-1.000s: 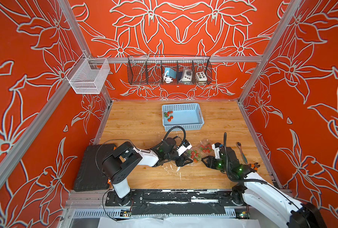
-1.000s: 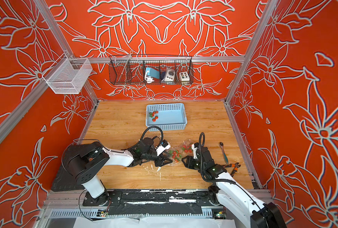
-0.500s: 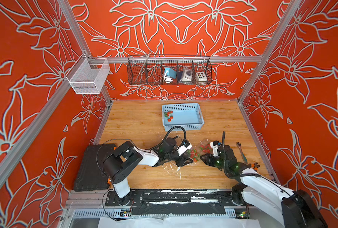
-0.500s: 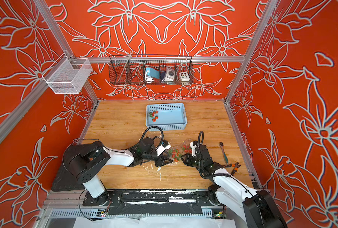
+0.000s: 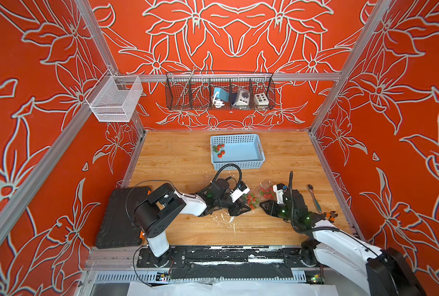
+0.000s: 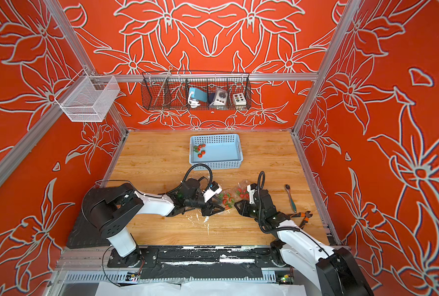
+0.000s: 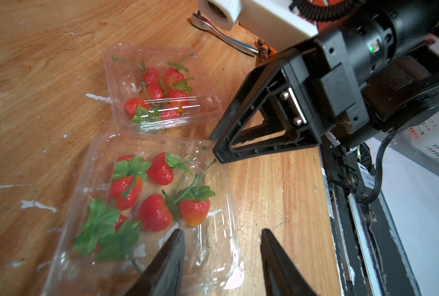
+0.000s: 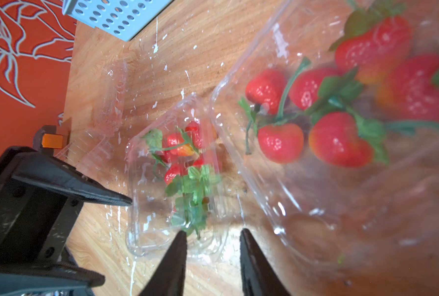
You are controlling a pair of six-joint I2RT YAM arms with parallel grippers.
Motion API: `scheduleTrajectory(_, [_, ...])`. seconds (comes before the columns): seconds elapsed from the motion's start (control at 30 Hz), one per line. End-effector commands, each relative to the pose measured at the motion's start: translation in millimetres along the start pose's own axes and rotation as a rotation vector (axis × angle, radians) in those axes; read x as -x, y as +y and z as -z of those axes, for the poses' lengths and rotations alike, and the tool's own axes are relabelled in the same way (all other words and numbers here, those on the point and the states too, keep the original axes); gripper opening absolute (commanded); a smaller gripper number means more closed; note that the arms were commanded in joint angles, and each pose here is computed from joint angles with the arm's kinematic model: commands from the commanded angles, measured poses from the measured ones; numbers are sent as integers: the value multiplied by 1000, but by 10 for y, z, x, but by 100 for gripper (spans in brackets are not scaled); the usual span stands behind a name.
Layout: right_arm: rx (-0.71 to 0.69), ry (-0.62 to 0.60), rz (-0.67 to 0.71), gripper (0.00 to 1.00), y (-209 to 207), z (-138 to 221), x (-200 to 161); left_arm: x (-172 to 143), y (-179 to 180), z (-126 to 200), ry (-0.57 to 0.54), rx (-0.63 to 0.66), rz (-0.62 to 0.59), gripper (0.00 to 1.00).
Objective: Pack strawberries into containers
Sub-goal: Close the packing box at the center of the board, then move the packing box to the center of the board.
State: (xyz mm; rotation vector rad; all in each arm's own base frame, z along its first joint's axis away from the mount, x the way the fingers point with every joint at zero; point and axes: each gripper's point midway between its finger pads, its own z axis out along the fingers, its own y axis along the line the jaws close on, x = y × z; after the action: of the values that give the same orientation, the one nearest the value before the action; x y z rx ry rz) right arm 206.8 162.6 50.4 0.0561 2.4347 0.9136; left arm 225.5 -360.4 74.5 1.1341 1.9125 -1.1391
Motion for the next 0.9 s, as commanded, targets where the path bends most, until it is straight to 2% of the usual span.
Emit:
scheduleTrajectory(0.0, [-38,-8,19,43,-28,117,-3,55,1,15,-1,21,-17,50])
scheduleTrajectory(0.23, [-39,-43,95,43,107,425,66,219,38,95,-60,44,-21,51])
scheduleTrajectory(0.37, [8,5,169,43,298,501,53,461,193,389,-180,113,11,53])
scheduleTrajectory(0.53, [63,95,328,42,643,480,41,796,672,1171,-408,367,117,50])
scheduleTrajectory(0.63, [10,164,459,42,811,346,2,863,913,1677,-516,515,187,51])
scheduleTrajectory(0.77, [36,229,539,41,1058,109,-55,817,1127,2185,-578,670,246,51])
scheduleTrajectory(0.87, [52,298,594,41,1200,-70,-191,583,1339,2597,-646,782,364,51])
